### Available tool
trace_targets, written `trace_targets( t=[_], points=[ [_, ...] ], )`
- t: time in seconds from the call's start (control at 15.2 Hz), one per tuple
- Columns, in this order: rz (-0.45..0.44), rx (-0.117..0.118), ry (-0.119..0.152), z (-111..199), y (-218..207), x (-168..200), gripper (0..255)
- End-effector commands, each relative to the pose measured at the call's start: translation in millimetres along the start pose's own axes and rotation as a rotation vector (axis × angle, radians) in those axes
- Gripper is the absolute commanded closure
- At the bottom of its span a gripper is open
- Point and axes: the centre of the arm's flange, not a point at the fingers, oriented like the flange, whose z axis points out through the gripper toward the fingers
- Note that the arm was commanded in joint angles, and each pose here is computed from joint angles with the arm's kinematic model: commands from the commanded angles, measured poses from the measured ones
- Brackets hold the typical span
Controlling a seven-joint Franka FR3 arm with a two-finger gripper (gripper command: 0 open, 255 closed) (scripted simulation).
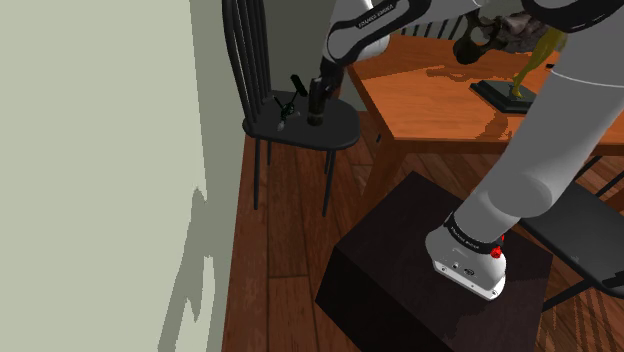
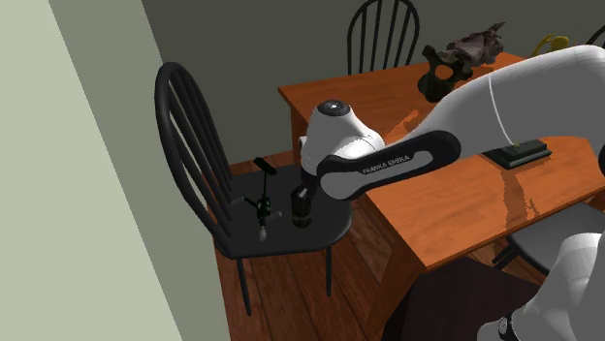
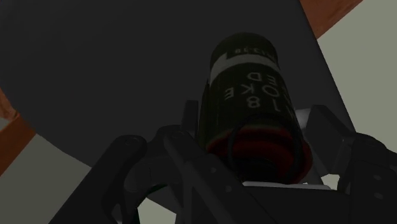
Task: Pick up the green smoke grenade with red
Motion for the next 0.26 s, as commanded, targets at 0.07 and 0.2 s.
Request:
trace_targets(
  t=[0.07, 0.2],
  points=[
    [0.000, 0.000, 0.000, -15.7, 0.2, 3.5, 255],
    [0.000, 0.000, 0.000, -16.5, 0.3, 3.6, 255]
  ],
)
